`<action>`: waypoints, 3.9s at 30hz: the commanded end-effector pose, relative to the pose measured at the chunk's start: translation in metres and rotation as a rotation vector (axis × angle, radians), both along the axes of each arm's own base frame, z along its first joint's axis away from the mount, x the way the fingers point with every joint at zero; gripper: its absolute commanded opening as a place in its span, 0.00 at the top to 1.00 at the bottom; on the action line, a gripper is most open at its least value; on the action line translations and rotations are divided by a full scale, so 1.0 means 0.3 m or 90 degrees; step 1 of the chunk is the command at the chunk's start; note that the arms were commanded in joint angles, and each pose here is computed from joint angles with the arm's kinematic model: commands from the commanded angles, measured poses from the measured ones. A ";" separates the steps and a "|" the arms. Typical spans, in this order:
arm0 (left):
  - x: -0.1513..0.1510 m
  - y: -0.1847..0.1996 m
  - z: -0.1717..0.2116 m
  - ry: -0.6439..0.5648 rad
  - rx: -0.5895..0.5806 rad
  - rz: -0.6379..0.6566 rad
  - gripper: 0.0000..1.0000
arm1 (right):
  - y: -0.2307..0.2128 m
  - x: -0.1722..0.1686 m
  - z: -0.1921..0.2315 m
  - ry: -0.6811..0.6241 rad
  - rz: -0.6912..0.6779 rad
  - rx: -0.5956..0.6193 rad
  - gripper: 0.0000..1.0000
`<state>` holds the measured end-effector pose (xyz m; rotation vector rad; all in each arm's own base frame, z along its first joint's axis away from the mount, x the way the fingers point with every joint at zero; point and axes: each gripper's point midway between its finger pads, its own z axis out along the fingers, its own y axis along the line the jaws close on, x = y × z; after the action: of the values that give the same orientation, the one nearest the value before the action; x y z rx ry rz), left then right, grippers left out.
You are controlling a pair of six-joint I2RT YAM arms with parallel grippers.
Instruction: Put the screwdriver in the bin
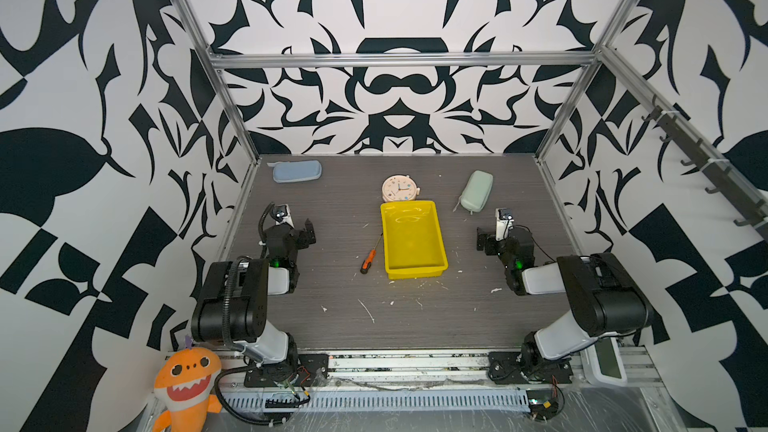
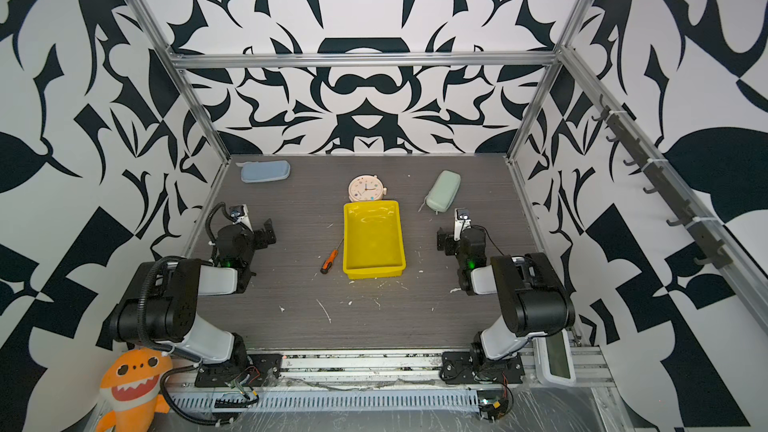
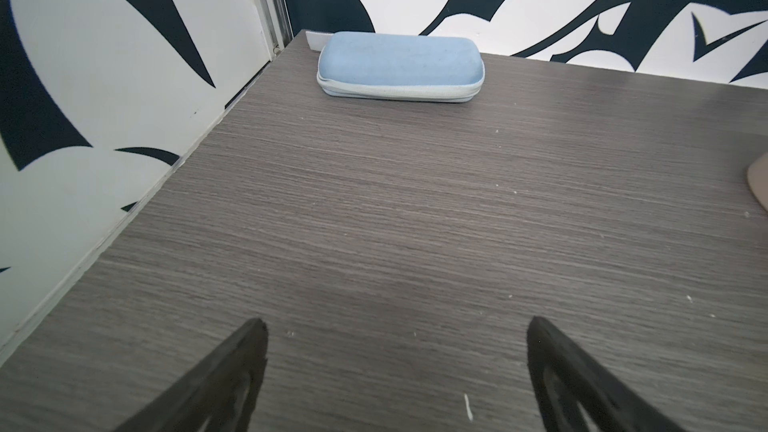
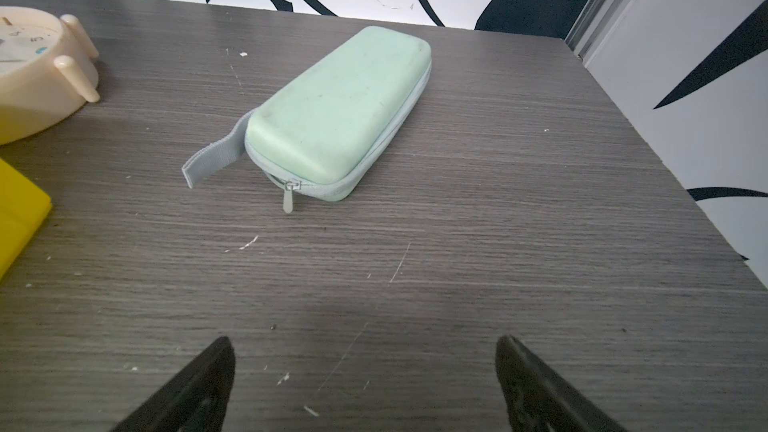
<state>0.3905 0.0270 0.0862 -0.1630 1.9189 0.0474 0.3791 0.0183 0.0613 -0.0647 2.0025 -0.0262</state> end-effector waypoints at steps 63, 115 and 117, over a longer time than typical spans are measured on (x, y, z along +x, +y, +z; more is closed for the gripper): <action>-0.456 -0.352 0.127 0.352 -0.238 -0.025 0.00 | -0.010 -0.220 0.102 0.009 -0.313 0.336 0.00; -0.425 -0.721 -0.205 0.497 -0.118 -0.230 0.61 | 0.128 -0.174 0.116 0.067 -0.170 0.347 0.06; -0.418 -0.728 -0.210 0.501 -0.115 -0.233 0.61 | 0.129 -0.173 0.115 0.068 -0.170 0.347 0.06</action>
<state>0.2640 -0.1913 0.0289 0.1276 2.6917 -0.3702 0.3164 0.0520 0.0781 0.5749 2.0916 0.3304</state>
